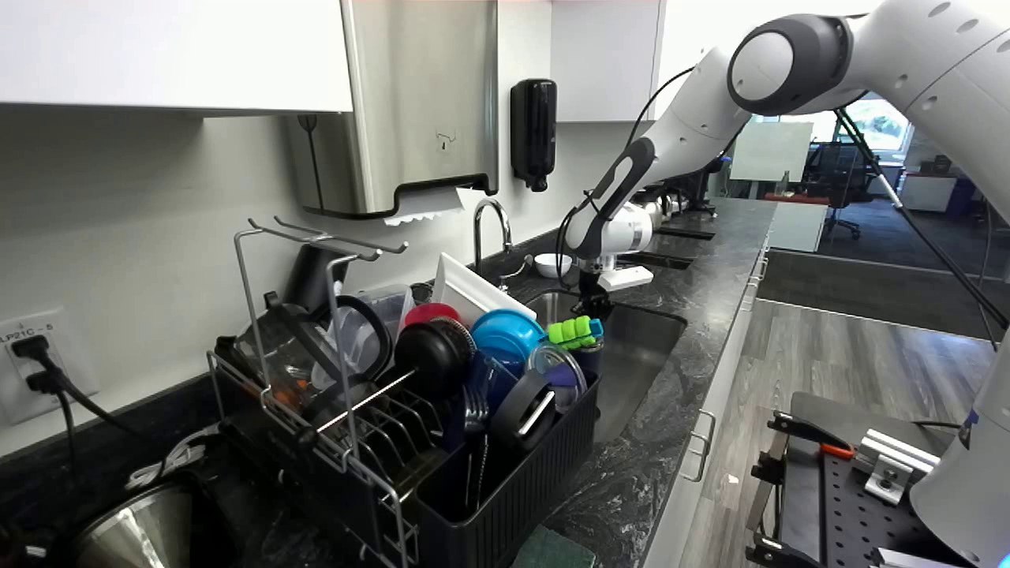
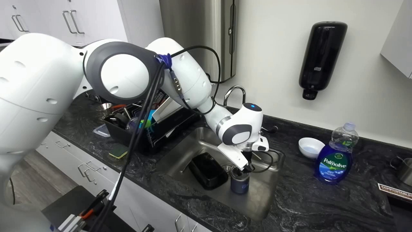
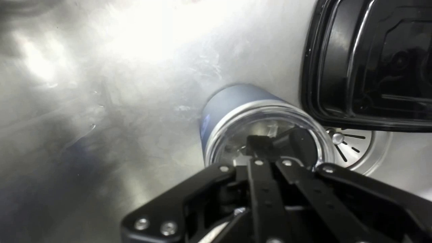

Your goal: Pick up the lid from the rack and close the thermocup inside the sink

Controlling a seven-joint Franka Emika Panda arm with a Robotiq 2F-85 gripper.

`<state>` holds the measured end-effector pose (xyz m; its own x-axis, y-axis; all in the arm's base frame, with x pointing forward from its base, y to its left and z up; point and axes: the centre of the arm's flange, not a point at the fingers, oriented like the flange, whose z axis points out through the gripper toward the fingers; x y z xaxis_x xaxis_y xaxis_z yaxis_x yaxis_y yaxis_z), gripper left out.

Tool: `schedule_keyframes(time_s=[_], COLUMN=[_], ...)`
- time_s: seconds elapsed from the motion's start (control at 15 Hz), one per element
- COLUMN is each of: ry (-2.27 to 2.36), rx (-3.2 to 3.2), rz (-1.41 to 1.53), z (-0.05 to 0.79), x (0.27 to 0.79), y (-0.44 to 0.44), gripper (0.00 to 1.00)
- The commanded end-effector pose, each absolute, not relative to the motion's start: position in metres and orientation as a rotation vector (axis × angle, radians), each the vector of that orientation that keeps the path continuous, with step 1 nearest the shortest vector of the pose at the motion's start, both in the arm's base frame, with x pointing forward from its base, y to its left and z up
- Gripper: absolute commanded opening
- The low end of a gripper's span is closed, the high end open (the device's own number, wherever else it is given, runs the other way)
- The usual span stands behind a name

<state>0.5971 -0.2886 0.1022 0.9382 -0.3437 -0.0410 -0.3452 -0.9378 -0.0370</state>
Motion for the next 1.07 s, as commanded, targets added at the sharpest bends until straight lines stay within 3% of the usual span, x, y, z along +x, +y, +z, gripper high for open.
schedule_keyframes(time_s=[0.0,1.0], ry=[0.536,0.629], rx=[-3.024,-3.064], rz=[0.088,-0.021], z=[0.058,0.111], x=[0.594,0.591], y=[-0.29,-0.278], gripper=[0.0,0.0])
